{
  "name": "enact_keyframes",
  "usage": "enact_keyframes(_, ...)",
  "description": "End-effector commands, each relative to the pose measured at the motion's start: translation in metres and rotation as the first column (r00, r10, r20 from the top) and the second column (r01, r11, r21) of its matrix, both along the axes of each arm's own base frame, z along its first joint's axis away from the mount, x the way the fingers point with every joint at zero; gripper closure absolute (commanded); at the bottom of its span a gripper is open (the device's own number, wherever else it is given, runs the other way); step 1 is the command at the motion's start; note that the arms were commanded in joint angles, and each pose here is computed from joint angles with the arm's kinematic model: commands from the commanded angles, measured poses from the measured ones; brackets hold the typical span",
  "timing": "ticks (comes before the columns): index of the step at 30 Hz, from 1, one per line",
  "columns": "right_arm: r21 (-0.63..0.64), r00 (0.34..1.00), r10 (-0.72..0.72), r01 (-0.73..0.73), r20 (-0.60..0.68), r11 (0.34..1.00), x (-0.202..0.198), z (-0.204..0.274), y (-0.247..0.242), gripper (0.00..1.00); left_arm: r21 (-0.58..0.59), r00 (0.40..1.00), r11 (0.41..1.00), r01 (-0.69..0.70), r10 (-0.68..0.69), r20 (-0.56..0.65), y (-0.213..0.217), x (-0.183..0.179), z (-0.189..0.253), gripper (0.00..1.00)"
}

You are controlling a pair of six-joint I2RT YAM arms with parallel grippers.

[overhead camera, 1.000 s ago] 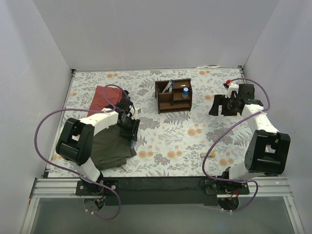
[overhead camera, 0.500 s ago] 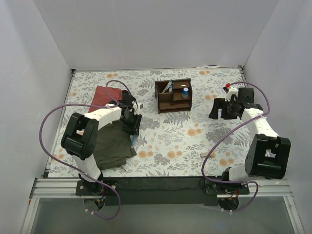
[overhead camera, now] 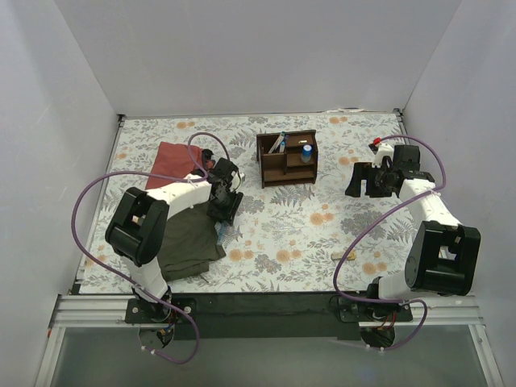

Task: Sort the stationery into containers
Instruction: Pick up the pen from the center of the board, then place the pen in the storage box.

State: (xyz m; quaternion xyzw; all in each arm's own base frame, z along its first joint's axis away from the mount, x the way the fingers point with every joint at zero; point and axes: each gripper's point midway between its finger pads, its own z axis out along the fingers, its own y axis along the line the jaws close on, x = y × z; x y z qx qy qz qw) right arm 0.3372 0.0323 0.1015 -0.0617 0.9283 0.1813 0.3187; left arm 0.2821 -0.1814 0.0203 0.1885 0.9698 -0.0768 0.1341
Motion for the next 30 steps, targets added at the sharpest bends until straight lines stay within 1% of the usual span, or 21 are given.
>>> enact_keyframes(1,-0.017,0.999,0.000,0.001,0.048,1.000,0.012,0.010,-0.004,0.13,0.095,1.000,0.995,-0.026,0.027,-0.005,0.012,0.010,-0.026,0.60)
enact_keyframes(3,-0.019,0.999,0.002,-0.001,0.049,1.000,0.012,0.010,-0.004,0.13,0.087,1.000,0.996,-0.025,0.025,0.004,0.009,0.012,-0.027,0.62)
enact_keyframes(6,-0.020,0.999,0.001,-0.001,0.046,1.000,0.010,0.009,-0.004,0.13,0.083,1.000,0.996,-0.018,0.018,-0.002,0.008,0.012,-0.028,0.71)
enact_keyframes(7,-0.018,0.999,0.000,0.001,0.042,1.000,0.010,0.008,-0.004,0.13,0.083,1.000,0.996,-0.015,0.016,-0.007,0.008,0.012,-0.029,0.79)
enact_keyframes(10,-0.019,0.999,0.000,0.001,0.037,1.000,0.009,0.006,-0.004,0.13,0.081,1.000,0.997,-0.003,0.004,-0.019,0.009,0.008,-0.028,0.98)
enact_keyframes(11,-0.020,0.999,0.002,-0.001,0.038,1.000,0.010,0.006,-0.004,0.13,0.083,1.000,0.997,-0.001,0.003,-0.022,0.009,0.006,-0.027,1.00)
enact_keyframes(12,-0.022,0.999,0.001,0.000,0.041,1.000,0.011,0.007,-0.005,0.13,0.057,0.999,0.998,0.006,-0.004,-0.037,0.006,0.003,-0.024,1.00)
enact_keyframes(15,-0.032,0.999,0.000,0.001,0.049,0.999,0.016,0.010,-0.007,0.13,0.012,1.000,1.000,0.014,-0.014,-0.011,-0.003,0.010,0.000,1.00)
enact_keyframes(16,-0.035,0.999,0.002,0.000,0.052,0.999,0.018,0.010,-0.007,0.13,-0.023,0.999,1.000,0.015,-0.014,0.038,-0.012,0.024,0.025,1.00)
enact_keyframes(18,-0.041,0.998,0.000,0.002,0.059,0.999,0.022,0.014,-0.009,0.13,-0.084,0.996,0.996,0.013,-0.006,0.084,-0.025,0.043,0.056,1.00)
enact_keyframes(19,-0.043,0.998,0.001,0.002,0.064,0.999,0.024,0.016,-0.009,0.13,-0.108,0.997,0.994,0.006,0.003,0.076,-0.033,0.051,0.071,1.00)
enact_keyframes(20,-0.048,0.998,0.002,0.001,0.061,0.999,0.025,0.014,-0.010,0.13,-0.182,0.986,0.983,0.014,0.017,0.165,-0.054,0.081,0.115,1.00)
enact_keyframes(22,-0.053,0.998,0.004,-0.001,0.061,0.999,0.026,0.014,-0.011,0.13,-0.244,0.975,0.969,0.046,0.010,0.224,-0.074,0.106,0.148,1.00)
enact_keyframes(23,-0.052,0.998,0.006,-0.003,0.060,0.999,0.027,0.013,-0.011,0.13,-0.292,0.948,0.953,0.079,0.018,0.316,-0.087,0.126,0.189,1.00)
enact_keyframes(25,-0.051,0.998,0.007,-0.004,0.060,0.999,0.028,0.013,-0.011,0.13,-0.309,0.940,0.944,0.115,-0.003,0.342,-0.099,0.141,0.199,1.00)
enact_keyframes(26,-0.049,0.998,0.005,-0.002,0.064,0.999,0.028,0.015,-0.010,0.13,-0.329,0.918,0.935,0.134,0.008,0.397,-0.103,0.152,0.223,1.00)
enact_keyframes(29,-0.054,0.997,0.000,0.005,0.082,0.999,0.030,0.021,-0.012,0.13,-0.358,0.893,0.919,0.164,0.015,0.449,-0.110,0.164,0.236,1.00)
enact_keyframes(30,-0.057,0.996,0.000,0.005,0.085,0.998,0.030,0.022,-0.012,0.13,-0.377,0.872,0.908,0.185,0.025,0.489,-0.114,0.168,0.245,1.00)
